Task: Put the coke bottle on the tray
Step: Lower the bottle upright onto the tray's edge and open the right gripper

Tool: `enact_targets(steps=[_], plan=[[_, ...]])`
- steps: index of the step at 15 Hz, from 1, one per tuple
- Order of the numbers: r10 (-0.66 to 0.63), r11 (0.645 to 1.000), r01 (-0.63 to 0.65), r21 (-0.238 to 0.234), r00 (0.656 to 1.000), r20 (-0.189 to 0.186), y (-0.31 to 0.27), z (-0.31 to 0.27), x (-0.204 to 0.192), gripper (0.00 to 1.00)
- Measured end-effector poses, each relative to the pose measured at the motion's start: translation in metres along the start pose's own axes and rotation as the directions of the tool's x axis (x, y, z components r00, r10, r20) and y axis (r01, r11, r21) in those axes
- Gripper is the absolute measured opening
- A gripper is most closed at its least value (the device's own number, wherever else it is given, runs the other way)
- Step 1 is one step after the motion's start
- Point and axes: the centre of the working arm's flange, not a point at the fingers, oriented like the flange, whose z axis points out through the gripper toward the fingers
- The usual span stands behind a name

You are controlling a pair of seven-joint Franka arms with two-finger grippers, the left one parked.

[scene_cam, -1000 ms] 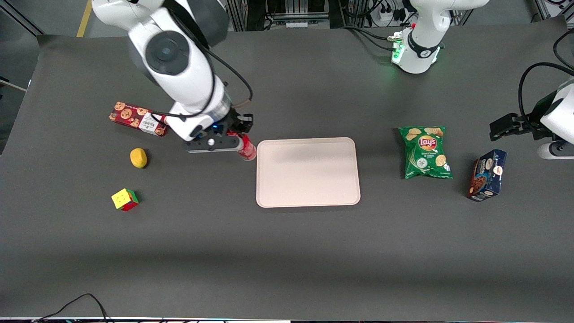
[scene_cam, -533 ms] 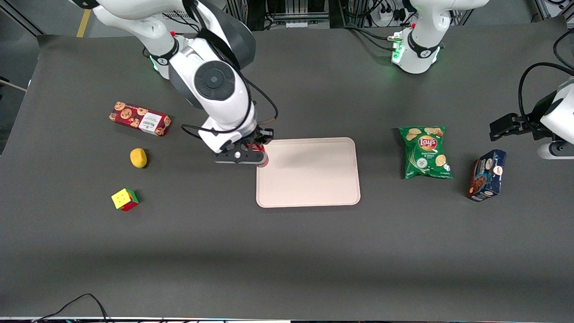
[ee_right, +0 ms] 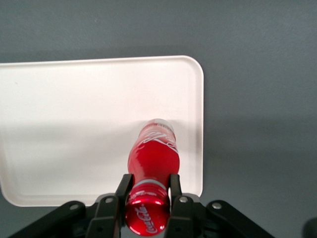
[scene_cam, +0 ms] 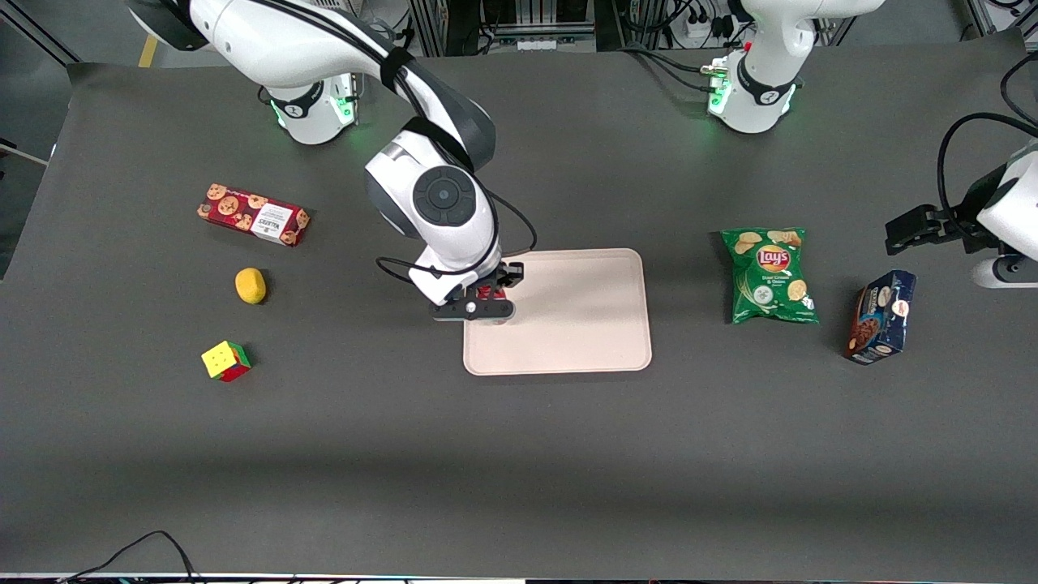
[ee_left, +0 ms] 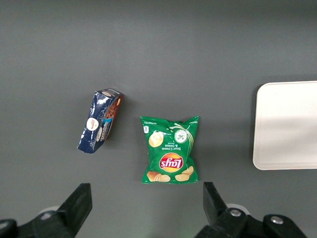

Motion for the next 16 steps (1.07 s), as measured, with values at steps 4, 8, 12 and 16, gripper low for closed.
enact_targets(steps=[4,8,12,16], plan=[[-0.007,1.000,0.007,-0.018,1.000,0.007,0.002,0.026,-0.007,0.34],[-0.004,0.999,0.004,-0.032,1.000,0.008,0.004,0.035,-0.010,0.34],[0.007,0.999,-0.007,-0.032,1.000,0.005,0.005,0.038,-0.010,0.42],[0.028,0.999,-0.028,-0.026,1.000,-0.001,0.004,0.037,-0.009,0.78]])
